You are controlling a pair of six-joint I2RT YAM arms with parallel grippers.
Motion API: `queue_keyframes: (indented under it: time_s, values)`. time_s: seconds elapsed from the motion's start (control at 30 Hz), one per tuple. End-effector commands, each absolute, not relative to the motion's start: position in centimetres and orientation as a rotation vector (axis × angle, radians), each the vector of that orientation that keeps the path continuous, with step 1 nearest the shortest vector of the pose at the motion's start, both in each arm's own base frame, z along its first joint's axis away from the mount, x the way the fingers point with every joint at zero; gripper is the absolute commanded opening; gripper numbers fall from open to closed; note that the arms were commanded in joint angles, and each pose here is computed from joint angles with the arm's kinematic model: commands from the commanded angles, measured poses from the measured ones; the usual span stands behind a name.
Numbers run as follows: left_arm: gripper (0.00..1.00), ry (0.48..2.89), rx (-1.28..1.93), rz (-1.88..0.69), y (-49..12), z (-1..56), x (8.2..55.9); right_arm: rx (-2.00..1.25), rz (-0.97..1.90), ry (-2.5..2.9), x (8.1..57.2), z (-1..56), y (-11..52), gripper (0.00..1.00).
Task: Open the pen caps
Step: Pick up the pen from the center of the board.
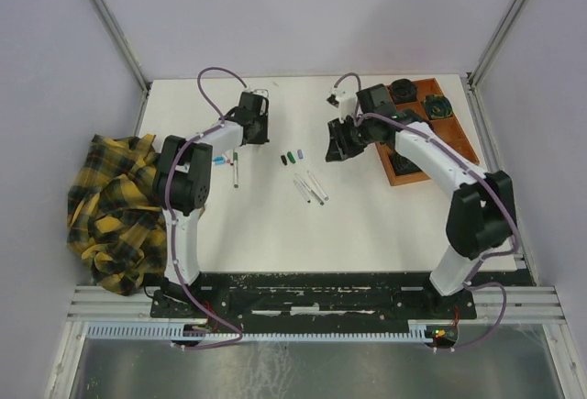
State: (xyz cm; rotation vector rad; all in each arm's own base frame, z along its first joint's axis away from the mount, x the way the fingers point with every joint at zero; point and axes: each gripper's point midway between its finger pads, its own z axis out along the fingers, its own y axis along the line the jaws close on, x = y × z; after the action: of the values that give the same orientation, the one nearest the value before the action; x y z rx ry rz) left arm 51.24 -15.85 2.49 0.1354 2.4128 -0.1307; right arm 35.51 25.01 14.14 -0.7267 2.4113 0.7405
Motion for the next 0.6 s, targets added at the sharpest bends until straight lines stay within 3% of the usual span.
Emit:
queue_keyframes:
  time_s: [0.0, 0.27, 0.57]
  values:
    - [0.03, 2.352, 0.087, -0.168, -15.9, 5.6, 50.7, -0.845, 0.903, 2.163, 33.1, 21.3, 24.8, 0.42]
    - [0.03, 2.179, -0.001, -0.308, -16.5, 11.9, 47.2, -0.9, 1.012, 1.804, 28.3, 30.2, 23.4, 0.45]
    - [0.03, 1.775, -0.026, -0.853, -21.6, 19.8, 36.0, -0.897, 1.233, 1.585, 22.5, 33.5, 23.9, 0.64]
